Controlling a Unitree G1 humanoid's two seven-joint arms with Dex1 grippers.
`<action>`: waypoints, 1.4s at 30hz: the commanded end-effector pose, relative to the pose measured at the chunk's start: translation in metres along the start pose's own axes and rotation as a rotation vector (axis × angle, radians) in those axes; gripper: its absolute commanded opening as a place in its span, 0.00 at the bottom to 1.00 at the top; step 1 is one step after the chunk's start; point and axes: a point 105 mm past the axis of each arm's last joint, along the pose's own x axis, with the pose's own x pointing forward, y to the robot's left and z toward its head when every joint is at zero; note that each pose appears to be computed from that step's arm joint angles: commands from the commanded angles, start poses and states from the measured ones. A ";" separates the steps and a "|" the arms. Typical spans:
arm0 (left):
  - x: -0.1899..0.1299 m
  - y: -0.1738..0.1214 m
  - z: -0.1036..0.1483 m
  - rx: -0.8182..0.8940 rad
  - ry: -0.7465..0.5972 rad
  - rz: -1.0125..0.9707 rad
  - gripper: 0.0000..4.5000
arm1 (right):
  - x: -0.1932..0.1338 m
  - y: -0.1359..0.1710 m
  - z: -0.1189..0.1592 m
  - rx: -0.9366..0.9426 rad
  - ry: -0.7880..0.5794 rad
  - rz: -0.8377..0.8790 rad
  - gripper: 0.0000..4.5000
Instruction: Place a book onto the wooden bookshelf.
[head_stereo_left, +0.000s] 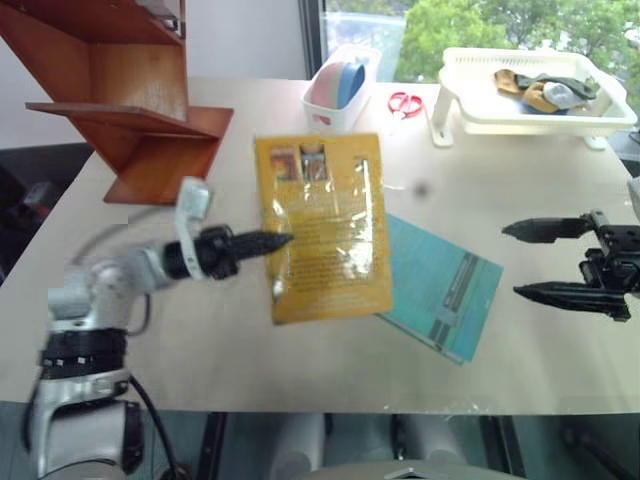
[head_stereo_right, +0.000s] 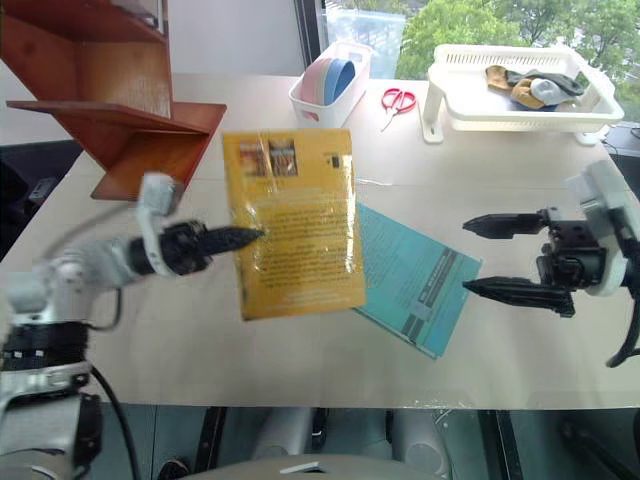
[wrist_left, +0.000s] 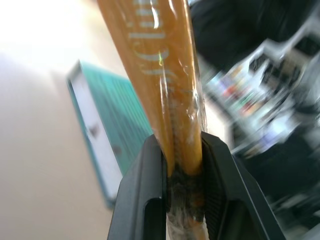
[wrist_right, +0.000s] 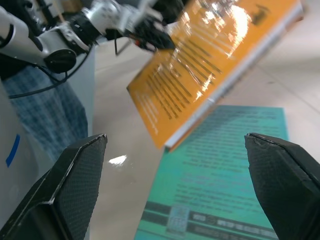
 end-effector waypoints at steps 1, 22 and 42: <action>-0.008 -0.003 0.072 0.475 -0.041 0.144 0.10 | -0.021 -0.012 0.027 -0.048 -0.091 -0.059 1.00; -0.100 0.041 0.166 1.654 0.625 0.724 0.10 | -0.024 -0.039 0.057 -0.096 -0.276 -0.013 1.00; -0.172 0.098 0.143 1.523 0.977 0.934 0.99 | -0.017 -0.034 0.065 -0.117 -0.283 -0.013 1.00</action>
